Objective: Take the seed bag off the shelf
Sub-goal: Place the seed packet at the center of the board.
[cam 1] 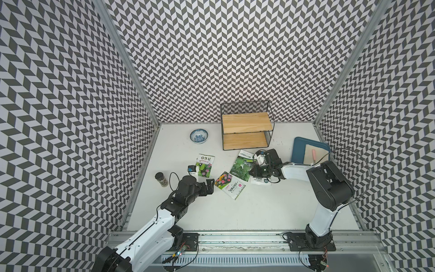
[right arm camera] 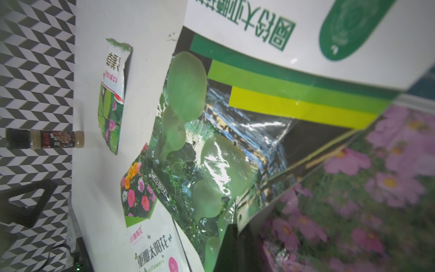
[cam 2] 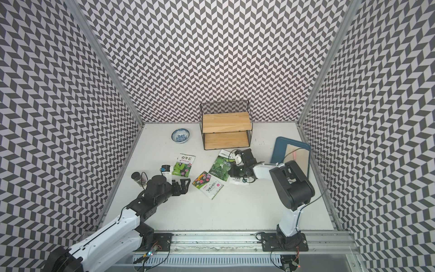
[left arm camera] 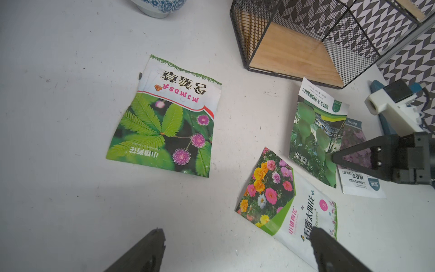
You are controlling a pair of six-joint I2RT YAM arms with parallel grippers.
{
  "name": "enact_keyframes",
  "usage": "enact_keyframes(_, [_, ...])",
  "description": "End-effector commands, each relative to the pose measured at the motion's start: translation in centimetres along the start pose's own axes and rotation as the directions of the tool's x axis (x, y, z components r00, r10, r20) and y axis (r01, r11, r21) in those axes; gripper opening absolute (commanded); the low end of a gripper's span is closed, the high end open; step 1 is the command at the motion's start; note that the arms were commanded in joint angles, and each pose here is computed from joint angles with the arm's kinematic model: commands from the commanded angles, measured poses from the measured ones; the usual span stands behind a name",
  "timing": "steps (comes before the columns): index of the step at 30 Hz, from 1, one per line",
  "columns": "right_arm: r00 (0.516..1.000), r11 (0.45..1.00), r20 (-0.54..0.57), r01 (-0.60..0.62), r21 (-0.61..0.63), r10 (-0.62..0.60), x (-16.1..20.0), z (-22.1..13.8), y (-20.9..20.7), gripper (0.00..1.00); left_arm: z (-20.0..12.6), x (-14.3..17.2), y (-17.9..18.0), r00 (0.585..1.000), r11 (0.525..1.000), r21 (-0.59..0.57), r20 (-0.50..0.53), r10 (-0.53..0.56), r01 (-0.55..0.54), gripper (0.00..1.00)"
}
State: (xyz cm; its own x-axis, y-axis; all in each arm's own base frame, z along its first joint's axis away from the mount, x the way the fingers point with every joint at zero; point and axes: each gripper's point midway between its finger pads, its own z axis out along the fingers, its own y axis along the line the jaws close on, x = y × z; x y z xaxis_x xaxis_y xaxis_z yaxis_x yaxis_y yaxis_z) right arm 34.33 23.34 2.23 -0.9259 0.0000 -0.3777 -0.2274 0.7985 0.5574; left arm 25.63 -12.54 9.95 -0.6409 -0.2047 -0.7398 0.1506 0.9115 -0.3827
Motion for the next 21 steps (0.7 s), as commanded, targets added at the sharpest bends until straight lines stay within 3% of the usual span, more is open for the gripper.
enact_keyframes(1, [0.993,0.984,-0.116,-0.012,0.177,0.033,3.9,-0.7,-4.3,0.0,-0.3,-1.2,-1.0,1.0,1.0,0.021,0.019,0.007,-0.007,1.0])
enact_keyframes(6, [0.989,0.97,-0.146,0.015,0.244,0.021,4.4,-1.5,-5.8,0.0,-0.5,-1.3,-1.1,1.0,1.0,0.02,0.02,0.01,-0.01,1.0])
enact_keyframes(13, [0.994,0.955,-0.106,0.02,0.297,0.012,3.1,-3.9,-6.8,0.0,-0.7,-1.2,-1.3,1.0,1.0,0.027,0.017,0.015,-0.016,1.0])
enact_keyframes(21, [0.999,0.934,-0.042,0.009,0.357,0.006,1.1,-6.1,-6.4,0.42,-0.8,-1.3,-1.4,1.0,0.999,0.029,0.018,0.018,-0.019,1.0])
